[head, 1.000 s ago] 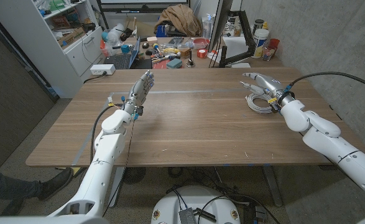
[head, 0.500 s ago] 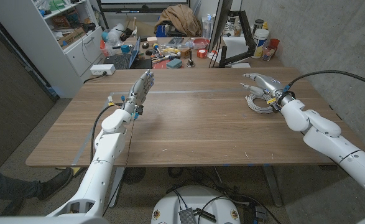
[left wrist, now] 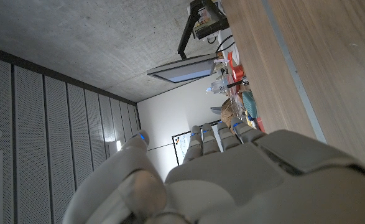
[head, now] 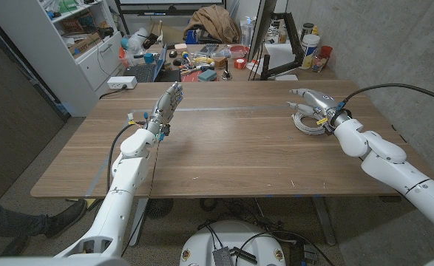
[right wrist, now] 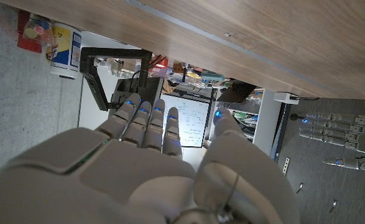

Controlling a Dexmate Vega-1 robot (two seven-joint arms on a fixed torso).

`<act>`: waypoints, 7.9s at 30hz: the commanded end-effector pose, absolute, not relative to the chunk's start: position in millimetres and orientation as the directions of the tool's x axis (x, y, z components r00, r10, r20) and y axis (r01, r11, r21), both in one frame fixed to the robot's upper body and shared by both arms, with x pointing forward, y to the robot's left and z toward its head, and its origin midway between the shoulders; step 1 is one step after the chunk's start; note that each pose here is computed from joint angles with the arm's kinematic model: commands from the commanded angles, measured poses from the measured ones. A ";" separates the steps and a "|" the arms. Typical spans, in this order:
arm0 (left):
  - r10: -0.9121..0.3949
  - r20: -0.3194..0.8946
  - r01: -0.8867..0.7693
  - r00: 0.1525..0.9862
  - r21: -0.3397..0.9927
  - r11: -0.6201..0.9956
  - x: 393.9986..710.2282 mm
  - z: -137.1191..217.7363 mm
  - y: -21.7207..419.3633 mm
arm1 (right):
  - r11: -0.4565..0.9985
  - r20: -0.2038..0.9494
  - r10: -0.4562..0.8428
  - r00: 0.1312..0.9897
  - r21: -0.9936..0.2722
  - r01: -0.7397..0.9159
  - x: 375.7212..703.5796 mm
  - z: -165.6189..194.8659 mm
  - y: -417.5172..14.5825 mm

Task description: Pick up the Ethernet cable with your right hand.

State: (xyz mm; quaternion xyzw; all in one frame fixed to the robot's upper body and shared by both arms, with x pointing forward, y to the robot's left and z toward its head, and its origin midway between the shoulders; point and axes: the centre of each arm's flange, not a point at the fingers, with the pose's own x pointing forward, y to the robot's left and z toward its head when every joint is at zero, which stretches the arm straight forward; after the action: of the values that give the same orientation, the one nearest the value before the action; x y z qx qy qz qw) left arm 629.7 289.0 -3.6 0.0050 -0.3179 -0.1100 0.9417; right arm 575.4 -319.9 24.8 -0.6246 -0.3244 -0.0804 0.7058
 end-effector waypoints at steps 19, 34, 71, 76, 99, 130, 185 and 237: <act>-0.215 0.595 0.201 0.774 0.092 0.975 628.2 -1.6 290.5 | 0.175 0.535 0.259 0.804 -0.845 0.505 573.2 16.2 -320.4; -0.213 0.592 0.205 0.777 0.081 0.975 629.6 -6.3 291.6 | 0.143 0.507 0.242 0.828 -0.862 0.486 572.4 14.2 -322.4; -0.217 0.595 0.204 0.774 0.091 0.975 631.7 -1.1 289.8 | 0.106 0.456 0.200 0.867 -0.890 0.443 581.1 5.3 -323.6; -0.219 0.594 0.206 0.774 0.090 0.974 632.4 -1.2 289.8 | 0.092 0.442 0.195 0.875 -0.897 0.433 583.4 4.3 -322.6; -0.219 0.593 0.210 0.775 0.085 0.974 633.6 -4.2 292.5 | 0.070 0.394 0.152 0.906 -0.919 0.388 590.2 -6.3 -322.1; -0.219 0.590 0.205 0.777 0.092 0.974 628.9 -4.3 288.8 | 0.114 0.367 0.130 0.921 -0.928 0.354 603.3 -12.3 -325.7; -0.214 0.580 0.203 0.786 0.085 0.975 635.1 -6.4 285.8 | 0.162 0.293 0.007 0.956 -0.944 0.288 627.7 -28.8 -351.2; -0.211 0.569 0.205 0.795 0.076 0.976 636.7 -12.4 283.5 | 0.133 0.353 -0.028 0.935 -0.926 0.354 633.3 -51.8 -357.6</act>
State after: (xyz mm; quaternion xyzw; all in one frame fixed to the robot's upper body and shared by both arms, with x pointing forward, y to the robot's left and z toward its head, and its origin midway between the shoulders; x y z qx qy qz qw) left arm 637.5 284.3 -9.1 0.0074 -0.3022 -0.1100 0.9469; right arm 634.5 -356.5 -48.7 -0.6454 -0.1092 -0.1165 0.7470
